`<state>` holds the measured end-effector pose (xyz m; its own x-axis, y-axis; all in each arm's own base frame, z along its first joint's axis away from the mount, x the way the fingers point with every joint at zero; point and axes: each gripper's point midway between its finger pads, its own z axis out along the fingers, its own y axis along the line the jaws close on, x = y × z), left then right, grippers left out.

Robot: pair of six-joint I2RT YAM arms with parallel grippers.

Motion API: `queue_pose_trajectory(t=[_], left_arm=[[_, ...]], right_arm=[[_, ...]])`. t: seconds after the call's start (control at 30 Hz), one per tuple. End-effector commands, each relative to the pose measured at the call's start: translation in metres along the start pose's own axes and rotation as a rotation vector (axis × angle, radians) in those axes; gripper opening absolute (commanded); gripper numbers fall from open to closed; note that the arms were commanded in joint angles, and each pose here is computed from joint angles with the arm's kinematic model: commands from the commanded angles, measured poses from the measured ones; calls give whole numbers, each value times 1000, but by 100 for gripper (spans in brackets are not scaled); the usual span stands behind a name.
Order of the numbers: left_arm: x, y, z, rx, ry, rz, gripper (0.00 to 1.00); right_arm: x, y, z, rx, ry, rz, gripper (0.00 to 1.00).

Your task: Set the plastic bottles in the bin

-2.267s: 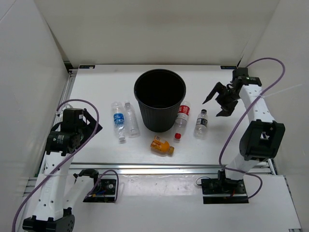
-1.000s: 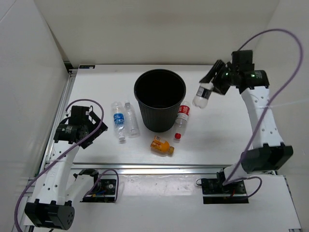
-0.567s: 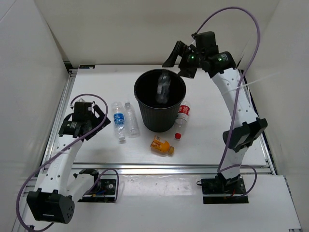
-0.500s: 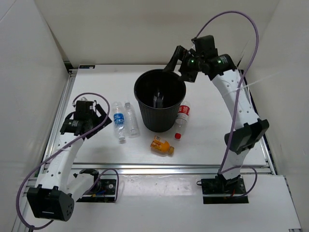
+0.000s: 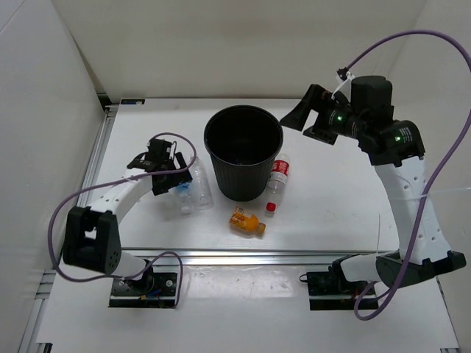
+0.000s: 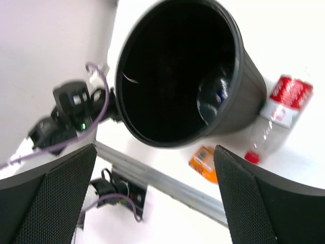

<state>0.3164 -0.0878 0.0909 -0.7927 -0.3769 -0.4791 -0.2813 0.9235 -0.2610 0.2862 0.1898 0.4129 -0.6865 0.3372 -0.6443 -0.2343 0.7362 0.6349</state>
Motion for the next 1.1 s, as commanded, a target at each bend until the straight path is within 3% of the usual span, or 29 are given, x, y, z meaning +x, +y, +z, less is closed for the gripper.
queue_pose_trajectory(t=[0.0, 0.17, 0.27, 0.5, 0.6, 0.63, 0.77, 0.87, 0.93, 1.03, 1.07], left_arm=[[-26, -15, 7, 14, -72, 28, 100], [-23, -12, 36, -36, -16, 33, 100], [-16, -11, 48, -49, 21, 36, 94], [-8, -8, 57, -59, 55, 36, 75], [-13, -7, 49, -50, 32, 27, 58], [-11, -6, 45, -53, 36, 15, 58], [-52, -8, -13, -94, -97, -41, 55], [-112, -23, -76, -80, -293, -97, 55], [-158, -47, -141, 31, -464, -134, 55], [-195, -87, -195, 181, -584, -124, 55], [-213, -106, -232, 253, -658, -116, 55]], right_arm=[[17, -16, 1, 21, 55, 7, 100], [21, -25, -23, 28, 26, -4, 100], [27, -39, -29, 60, 31, 13, 100], [26, -57, -35, 73, 33, 29, 100], [22, -59, -33, 77, 39, 30, 100], [23, -57, -33, 63, 46, 31, 100], [25, -55, -23, 40, 80, 70, 100], [25, -55, -23, 40, 80, 81, 100], [23, -54, -23, 36, 73, 77, 100], [21, -56, -23, 42, 67, 81, 100], [21, -56, -23, 42, 67, 90, 100]])
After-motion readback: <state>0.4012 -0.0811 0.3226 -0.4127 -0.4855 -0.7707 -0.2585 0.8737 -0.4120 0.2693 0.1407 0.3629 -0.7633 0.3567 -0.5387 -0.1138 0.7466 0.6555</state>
